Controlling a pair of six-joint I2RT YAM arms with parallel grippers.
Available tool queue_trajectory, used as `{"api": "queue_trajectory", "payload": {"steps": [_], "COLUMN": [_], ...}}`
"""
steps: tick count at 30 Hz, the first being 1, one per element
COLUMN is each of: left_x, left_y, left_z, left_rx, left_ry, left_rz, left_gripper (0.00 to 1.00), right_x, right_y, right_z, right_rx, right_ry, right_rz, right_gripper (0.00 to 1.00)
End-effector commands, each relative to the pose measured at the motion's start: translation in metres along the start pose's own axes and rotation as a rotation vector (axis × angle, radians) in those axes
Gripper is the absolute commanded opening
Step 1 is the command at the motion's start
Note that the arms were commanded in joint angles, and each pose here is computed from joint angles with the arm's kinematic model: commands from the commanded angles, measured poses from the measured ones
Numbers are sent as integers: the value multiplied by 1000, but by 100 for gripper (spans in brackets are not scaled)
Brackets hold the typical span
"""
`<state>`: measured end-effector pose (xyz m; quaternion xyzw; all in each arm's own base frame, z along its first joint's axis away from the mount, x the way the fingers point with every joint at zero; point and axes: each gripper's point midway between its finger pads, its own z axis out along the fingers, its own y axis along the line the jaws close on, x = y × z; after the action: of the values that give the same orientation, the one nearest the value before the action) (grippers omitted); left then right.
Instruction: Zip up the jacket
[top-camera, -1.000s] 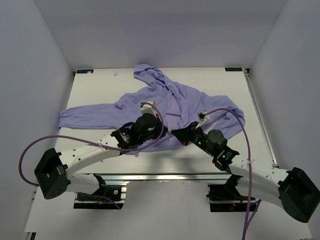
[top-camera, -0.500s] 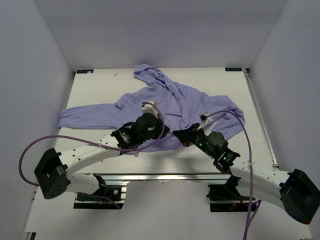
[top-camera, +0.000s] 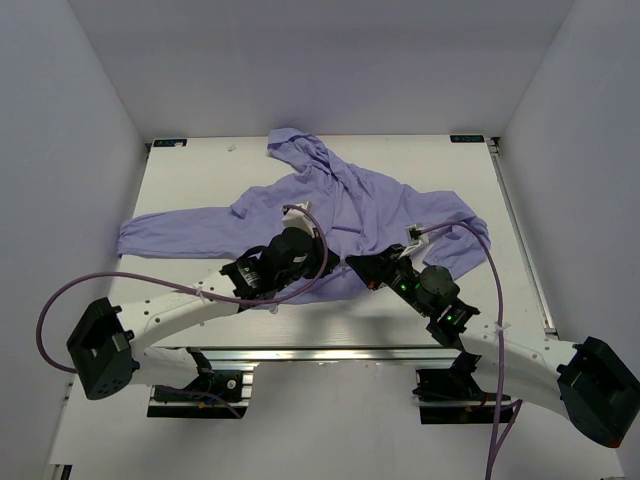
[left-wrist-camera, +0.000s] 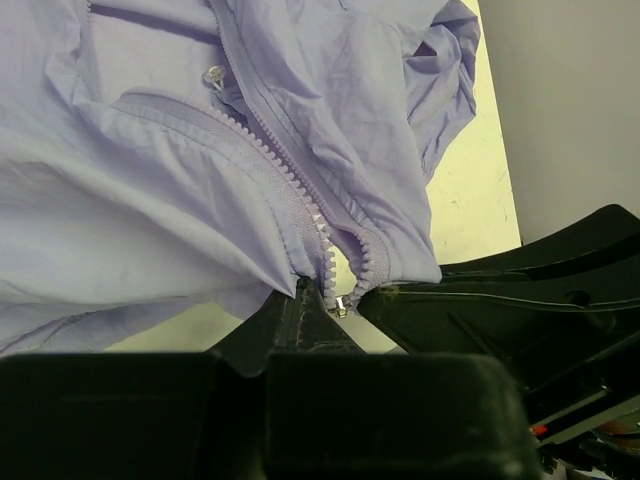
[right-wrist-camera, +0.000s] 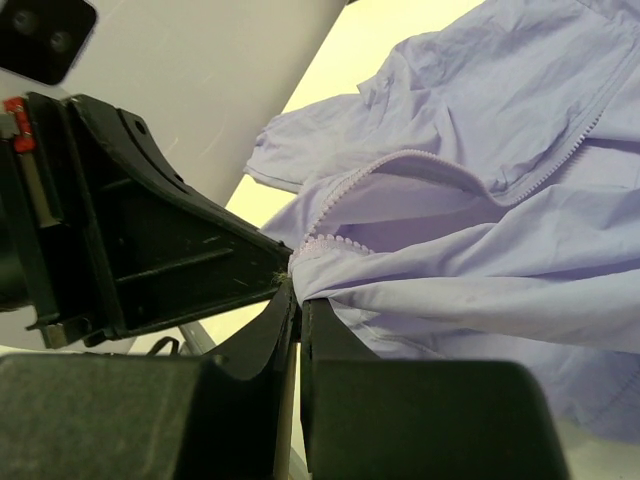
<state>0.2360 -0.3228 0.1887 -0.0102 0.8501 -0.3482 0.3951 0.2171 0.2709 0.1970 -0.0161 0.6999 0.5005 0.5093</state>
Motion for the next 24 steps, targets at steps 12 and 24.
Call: {"api": "queue_trajectory", "payload": {"steps": [12, 24], "left_x": [13, 29], "left_y": [-19, -18], "left_z": [-5, -2], "left_rx": [64, 46], "left_ry": [54, 109], "left_rz": [5, 75], "left_gripper": [0, 0], "right_x": [-26, -17], "right_y": [17, 16], "right_z": [4, 3], "right_rx": [-32, 5], "right_ry": [-97, -8], "right_rz": [65, 63], "right_gripper": [0, 0]}}
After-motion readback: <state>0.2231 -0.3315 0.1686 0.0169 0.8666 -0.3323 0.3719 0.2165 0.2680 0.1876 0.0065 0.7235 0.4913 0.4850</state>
